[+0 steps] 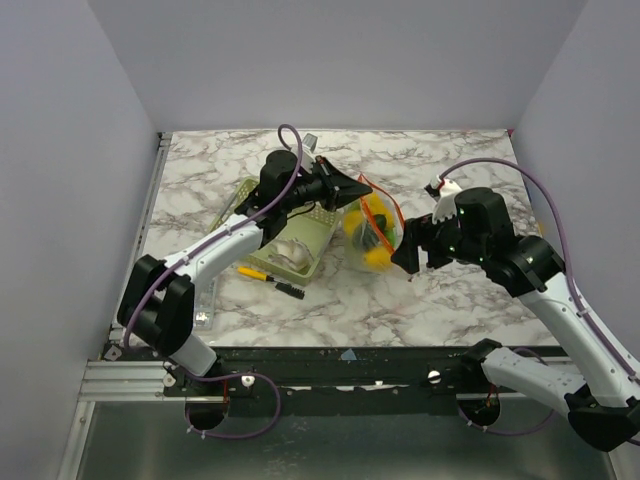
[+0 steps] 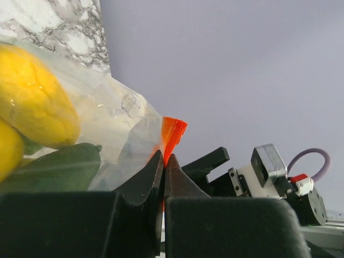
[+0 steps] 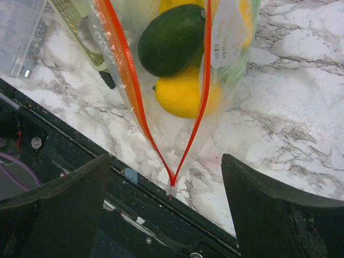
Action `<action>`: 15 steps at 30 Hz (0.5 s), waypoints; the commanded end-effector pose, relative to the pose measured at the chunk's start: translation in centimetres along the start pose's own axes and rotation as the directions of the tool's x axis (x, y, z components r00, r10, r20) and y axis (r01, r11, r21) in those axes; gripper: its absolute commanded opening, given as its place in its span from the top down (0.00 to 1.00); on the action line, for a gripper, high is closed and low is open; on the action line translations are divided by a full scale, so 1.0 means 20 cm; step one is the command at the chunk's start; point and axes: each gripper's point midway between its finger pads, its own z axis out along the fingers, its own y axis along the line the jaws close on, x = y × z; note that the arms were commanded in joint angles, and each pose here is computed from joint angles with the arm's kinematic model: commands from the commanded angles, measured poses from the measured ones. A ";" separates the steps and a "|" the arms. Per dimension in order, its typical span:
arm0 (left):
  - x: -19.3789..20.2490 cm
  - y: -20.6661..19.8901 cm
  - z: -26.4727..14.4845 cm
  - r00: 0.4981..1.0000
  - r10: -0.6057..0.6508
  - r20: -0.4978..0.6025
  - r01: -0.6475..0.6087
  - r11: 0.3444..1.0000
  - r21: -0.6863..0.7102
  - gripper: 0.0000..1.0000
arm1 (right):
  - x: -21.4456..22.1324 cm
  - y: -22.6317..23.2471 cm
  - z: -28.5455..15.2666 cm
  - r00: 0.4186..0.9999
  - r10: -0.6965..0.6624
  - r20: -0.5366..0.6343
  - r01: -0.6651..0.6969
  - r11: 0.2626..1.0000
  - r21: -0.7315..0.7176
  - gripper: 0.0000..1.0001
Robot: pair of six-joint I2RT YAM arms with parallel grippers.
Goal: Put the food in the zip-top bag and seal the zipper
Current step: Adjust the zipper food storage bag at the center of the board.
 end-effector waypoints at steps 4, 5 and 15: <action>-0.04 -0.17 0.05 1.000 -0.009 -0.013 0.010 0.994 0.111 1.00 | 0.02 -0.02 0.05 1.000 0.011 -0.021 -0.011 1.000 0.022 0.13; -0.04 -0.17 0.05 1.000 -0.007 -0.018 0.009 0.994 0.113 1.00 | 0.01 -0.06 0.06 1.000 0.013 -0.011 -0.012 0.998 0.061 0.13; -0.02 -0.17 0.07 0.998 0.006 -0.058 0.000 0.995 0.101 1.00 | -0.08 -0.06 0.23 0.997 0.057 0.046 -0.060 0.996 0.064 0.13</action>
